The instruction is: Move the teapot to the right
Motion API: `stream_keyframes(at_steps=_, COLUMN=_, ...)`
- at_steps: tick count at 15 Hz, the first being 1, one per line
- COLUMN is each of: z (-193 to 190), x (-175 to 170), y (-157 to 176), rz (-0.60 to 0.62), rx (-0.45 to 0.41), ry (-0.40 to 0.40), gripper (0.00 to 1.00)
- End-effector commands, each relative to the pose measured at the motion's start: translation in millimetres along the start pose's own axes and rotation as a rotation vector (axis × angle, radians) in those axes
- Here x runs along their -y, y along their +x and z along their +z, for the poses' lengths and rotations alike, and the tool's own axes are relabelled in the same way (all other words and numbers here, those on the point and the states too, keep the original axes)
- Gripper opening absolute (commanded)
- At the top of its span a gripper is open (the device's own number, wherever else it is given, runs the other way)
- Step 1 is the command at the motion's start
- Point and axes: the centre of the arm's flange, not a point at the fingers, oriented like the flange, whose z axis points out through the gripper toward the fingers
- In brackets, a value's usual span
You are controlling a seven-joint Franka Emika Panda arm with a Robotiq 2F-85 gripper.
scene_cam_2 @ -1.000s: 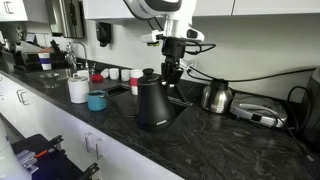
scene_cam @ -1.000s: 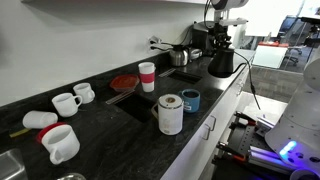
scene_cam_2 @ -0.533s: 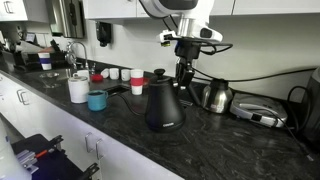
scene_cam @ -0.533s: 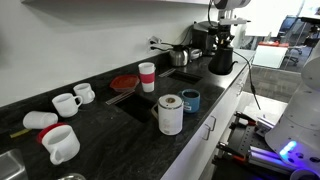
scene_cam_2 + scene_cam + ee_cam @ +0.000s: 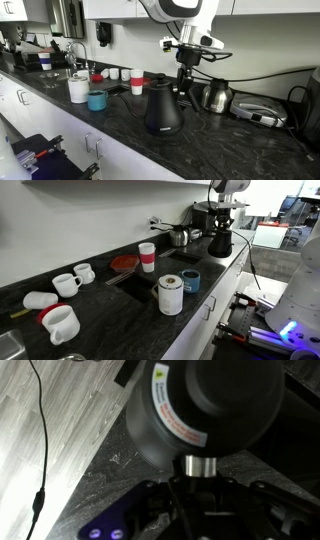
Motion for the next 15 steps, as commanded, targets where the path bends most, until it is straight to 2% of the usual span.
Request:
stream_keyframes(at_steps=1, z=-1, x=-13, y=39, rz=0.172, rx=0.065, ry=0.076, gripper=0.06)
stream_keyframes(at_steps=5, z=-2, x=-43, y=83, rz=0.372, rx=0.061, ry=0.175, gripper=0.06)
stream_keyframes(at_steps=8, z=2, x=-61, y=106, rz=0.5, rx=0.056, ry=0.22, gripper=0.06)
stream_keyframes(at_steps=15, z=29, x=-73, y=122, rz=0.646, rx=0.073, ry=0.205, gripper=0.06)
